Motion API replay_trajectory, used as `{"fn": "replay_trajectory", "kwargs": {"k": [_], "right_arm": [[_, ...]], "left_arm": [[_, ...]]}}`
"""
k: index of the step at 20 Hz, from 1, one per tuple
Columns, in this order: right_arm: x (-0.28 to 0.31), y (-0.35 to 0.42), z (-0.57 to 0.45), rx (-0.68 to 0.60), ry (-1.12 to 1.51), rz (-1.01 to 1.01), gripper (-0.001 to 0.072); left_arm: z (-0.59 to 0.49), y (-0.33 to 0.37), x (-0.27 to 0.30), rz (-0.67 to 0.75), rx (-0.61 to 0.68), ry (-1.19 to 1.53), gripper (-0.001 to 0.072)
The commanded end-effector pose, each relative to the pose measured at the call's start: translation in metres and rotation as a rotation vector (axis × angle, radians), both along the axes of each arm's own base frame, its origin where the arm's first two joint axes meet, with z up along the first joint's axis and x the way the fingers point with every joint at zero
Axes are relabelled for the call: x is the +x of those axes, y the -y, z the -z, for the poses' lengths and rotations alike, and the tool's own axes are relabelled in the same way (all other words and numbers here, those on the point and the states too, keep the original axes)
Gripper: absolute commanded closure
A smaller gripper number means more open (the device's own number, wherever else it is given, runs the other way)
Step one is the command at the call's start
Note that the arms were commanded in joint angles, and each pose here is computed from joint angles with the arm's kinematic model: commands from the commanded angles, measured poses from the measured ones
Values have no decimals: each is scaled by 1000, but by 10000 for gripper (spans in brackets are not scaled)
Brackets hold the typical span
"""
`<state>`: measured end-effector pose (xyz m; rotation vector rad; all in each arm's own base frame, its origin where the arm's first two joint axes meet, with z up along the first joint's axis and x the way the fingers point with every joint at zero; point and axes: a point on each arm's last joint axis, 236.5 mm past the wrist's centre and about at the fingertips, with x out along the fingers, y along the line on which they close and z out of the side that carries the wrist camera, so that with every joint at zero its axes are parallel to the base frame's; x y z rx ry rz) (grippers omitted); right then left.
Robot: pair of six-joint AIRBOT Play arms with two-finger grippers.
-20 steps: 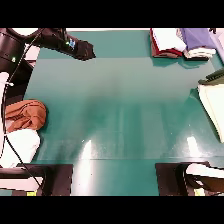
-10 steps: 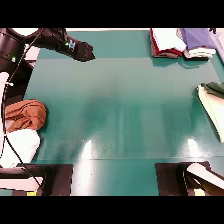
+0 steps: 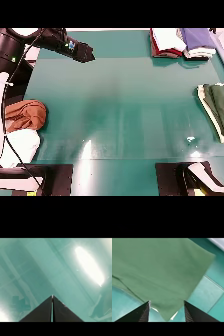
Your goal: Fold the shirts.
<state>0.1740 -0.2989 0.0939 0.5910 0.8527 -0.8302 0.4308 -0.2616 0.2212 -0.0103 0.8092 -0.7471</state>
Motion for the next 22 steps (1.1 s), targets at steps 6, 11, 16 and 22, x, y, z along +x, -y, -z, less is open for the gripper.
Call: {"fn": "replay_trajectory", "kwargs": {"k": [6, 11, 16, 22], "right_arm": [[140, -113, -73, 104, 349, -379, 213], [196, -287, -80, 194, 356, -864, 214], [194, -402, -91, 216, 393, -1155, 332], [179, -446, -91, 244, 388, -1273, 691]], "left_arm": [[0, 1, 0, 2, 0, 5, 674], [-2, 1, 2, -2, -5, 12, 675], [-9, 2, 10, -20, -26, 48, 674], [-20, 3, 21, -47, -57, 99, 675]]}}
